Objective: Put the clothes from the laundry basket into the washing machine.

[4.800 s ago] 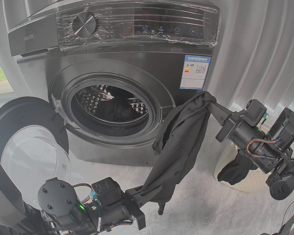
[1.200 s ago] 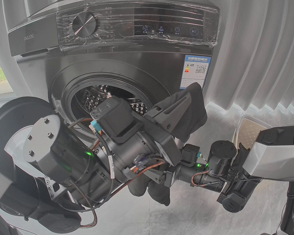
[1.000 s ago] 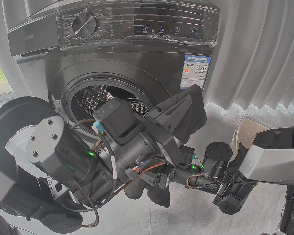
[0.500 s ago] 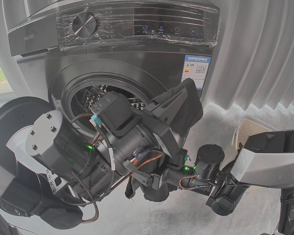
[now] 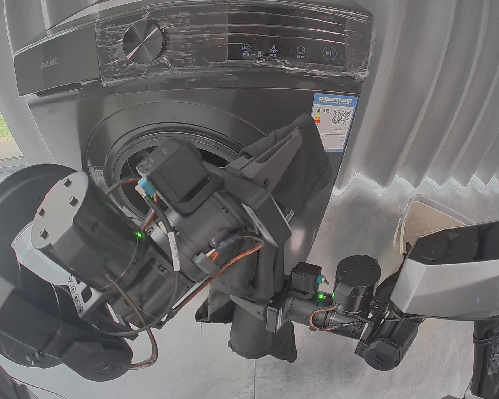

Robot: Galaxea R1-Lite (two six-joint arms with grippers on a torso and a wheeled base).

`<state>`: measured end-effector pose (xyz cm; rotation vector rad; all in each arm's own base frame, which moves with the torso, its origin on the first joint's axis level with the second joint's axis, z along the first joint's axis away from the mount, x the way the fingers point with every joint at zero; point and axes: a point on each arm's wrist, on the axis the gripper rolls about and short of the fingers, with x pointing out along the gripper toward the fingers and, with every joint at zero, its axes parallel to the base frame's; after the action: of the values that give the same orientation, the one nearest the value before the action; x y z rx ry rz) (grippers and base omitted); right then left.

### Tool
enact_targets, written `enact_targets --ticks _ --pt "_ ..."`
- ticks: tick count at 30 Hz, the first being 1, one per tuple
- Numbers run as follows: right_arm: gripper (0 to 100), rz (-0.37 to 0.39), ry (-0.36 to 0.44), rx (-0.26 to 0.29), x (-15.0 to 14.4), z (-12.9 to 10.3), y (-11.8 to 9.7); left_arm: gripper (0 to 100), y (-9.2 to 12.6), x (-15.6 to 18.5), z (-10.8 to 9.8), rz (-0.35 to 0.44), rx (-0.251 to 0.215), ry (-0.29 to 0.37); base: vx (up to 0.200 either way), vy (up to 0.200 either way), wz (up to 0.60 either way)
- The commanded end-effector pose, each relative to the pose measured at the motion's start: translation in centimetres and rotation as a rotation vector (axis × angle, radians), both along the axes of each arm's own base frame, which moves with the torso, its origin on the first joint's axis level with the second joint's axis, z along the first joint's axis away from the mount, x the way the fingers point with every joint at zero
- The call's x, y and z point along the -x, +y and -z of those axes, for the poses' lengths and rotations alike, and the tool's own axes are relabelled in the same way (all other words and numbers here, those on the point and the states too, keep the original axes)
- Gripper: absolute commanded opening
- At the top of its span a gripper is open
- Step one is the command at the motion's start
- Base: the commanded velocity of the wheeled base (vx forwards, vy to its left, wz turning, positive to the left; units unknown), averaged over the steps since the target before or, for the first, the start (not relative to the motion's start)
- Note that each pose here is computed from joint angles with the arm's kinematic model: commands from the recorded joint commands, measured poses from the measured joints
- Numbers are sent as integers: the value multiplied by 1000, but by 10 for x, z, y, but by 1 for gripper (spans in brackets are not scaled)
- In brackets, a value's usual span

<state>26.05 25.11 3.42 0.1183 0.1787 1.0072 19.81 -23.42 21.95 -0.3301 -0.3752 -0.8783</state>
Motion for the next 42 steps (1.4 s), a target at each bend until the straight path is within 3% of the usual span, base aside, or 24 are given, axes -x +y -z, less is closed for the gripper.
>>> enact_targets --ticks 1,7,14,21,42 --pt "0 3 -3 -3 0 -1 -1 0 3 1 -2 -2 4 -1 0 0 0" --pt "0 -3 -19 -16 13 -21 -12 0 6 -3 -2 -22 5 0 0 0 0" --pt "0 -32 -20 0 61 -54 -51 0 28 -34 11 -133 -23 32 0 0 0" --pt "0 -75 -67 -36 92 -80 -78 0 31 -46 27 -156 -42 89 0 0 0" --pt "0 -80 -96 -49 94 -86 -83 0 32 -47 70 -162 -156 205 0 0 0"
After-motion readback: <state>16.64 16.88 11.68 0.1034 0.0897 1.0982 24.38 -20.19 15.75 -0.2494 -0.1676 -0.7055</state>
